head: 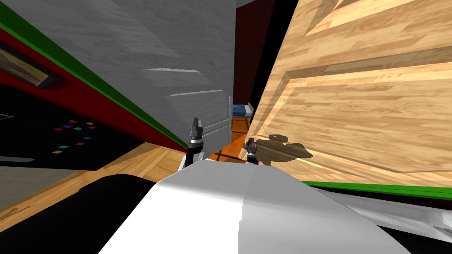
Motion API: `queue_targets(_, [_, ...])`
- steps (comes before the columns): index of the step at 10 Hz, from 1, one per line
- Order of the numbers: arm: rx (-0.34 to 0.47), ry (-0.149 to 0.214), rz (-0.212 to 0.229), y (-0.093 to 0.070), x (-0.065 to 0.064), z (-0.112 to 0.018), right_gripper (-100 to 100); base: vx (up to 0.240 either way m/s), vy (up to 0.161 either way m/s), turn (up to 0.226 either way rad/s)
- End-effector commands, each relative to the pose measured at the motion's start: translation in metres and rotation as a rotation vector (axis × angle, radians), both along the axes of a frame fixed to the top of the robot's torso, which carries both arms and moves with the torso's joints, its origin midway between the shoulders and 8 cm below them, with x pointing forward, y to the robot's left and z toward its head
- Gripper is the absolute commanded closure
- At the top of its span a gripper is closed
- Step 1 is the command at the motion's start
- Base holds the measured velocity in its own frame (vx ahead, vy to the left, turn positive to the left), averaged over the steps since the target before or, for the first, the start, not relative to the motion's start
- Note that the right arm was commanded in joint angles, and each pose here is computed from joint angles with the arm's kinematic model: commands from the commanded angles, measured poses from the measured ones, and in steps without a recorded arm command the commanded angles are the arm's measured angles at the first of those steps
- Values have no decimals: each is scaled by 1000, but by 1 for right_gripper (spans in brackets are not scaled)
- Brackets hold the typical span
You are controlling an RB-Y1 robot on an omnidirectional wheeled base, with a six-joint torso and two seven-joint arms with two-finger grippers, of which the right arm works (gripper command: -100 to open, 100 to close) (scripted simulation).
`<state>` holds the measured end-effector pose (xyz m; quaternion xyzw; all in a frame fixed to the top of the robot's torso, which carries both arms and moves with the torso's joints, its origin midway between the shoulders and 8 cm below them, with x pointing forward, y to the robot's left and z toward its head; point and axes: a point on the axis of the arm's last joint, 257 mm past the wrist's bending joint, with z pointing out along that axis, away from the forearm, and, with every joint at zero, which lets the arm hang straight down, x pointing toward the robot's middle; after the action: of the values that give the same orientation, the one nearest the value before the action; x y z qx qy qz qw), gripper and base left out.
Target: Push the door open
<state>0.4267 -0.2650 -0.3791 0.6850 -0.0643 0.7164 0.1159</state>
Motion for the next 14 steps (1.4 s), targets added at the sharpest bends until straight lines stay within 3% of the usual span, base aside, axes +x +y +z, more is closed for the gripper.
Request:
queue_targets(1, [-27, -22, -34, -25, 4, 7, 100, 19, 6, 14])
queue_targets(3, [-30, -24, -67, -40, 5, 9, 100, 23, 2, 84])
queue_targets(7, [-30, -24, -67, -40, 5, 9, 100, 10, -3, 2])
queue_targets(8, [-34, -26, -97, -53, 5, 10, 100, 15, 1, 133])
queue_targets(10, [-34, -27, -103, -55, 5, 10, 100, 19, 5, 57])
queue_targets(12, [-37, -30, -140, -71, 4, 12, 100, 33, -10, 91])
queue_targets(14, [-37, -30, -140, -71, 4, 12, 100, 8, 1, 4])
